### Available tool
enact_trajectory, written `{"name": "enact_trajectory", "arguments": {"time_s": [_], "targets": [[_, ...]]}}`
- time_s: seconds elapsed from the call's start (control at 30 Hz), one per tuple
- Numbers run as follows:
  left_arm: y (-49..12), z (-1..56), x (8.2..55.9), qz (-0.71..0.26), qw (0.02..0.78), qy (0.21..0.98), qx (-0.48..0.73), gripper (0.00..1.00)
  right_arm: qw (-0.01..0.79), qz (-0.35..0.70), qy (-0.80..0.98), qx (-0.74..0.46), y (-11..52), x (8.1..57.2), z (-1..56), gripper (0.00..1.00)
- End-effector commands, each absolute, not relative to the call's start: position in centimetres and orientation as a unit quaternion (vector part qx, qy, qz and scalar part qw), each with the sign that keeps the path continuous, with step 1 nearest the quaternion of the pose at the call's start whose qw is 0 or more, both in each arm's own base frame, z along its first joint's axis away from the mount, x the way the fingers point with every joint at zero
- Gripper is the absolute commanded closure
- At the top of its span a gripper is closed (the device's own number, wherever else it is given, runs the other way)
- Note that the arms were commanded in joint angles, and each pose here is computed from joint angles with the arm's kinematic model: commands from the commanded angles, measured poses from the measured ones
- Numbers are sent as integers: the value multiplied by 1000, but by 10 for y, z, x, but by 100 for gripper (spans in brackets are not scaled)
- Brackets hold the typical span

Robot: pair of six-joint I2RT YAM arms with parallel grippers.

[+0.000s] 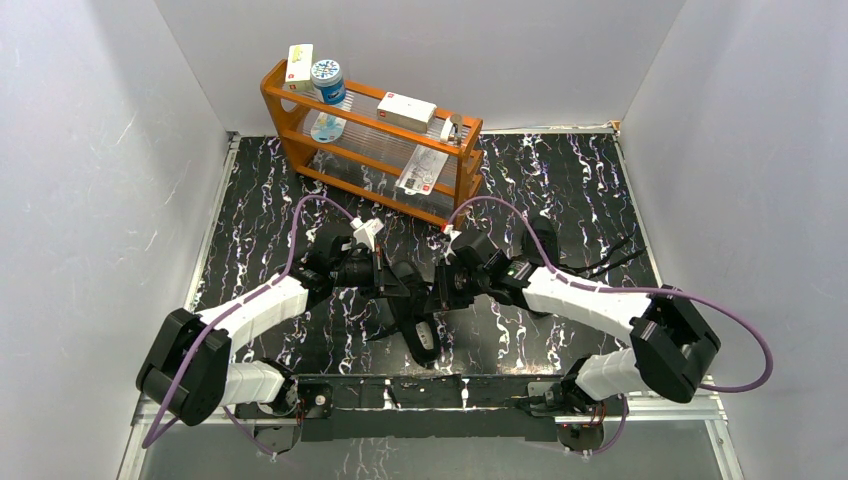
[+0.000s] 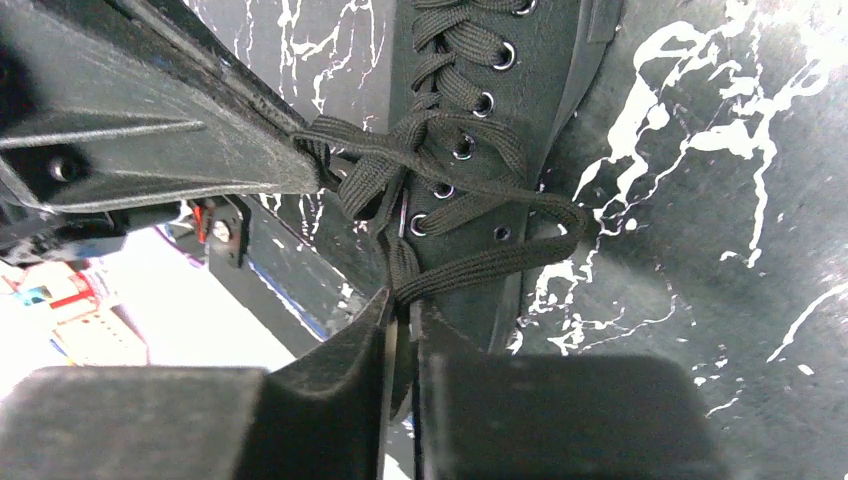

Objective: Tie the shoes
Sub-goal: Cross the shoelace with the shoelace.

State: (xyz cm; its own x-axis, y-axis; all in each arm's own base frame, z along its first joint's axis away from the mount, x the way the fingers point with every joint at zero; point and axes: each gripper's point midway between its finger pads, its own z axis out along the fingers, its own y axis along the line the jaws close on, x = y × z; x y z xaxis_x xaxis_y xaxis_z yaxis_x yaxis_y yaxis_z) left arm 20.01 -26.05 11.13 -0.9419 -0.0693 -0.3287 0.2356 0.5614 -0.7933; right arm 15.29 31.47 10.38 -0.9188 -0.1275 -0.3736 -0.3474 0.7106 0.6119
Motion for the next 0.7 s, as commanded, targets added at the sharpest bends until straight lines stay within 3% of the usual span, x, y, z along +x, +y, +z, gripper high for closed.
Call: {"name": "enact_trajectory", "arguments": {"time_s": [0.0, 0.07, 0.67], "targets": [[-260, 124, 197, -478, 174, 859, 57, 100, 184, 382, 894, -142, 323, 162, 127, 92], [-260, 125, 197, -478, 174, 859, 56, 100, 205, 387, 886, -150, 320, 163, 138, 100], [-258, 123, 193, -471, 159, 866, 57, 100, 321, 398, 845, -157, 330, 200, 157, 100]]}}
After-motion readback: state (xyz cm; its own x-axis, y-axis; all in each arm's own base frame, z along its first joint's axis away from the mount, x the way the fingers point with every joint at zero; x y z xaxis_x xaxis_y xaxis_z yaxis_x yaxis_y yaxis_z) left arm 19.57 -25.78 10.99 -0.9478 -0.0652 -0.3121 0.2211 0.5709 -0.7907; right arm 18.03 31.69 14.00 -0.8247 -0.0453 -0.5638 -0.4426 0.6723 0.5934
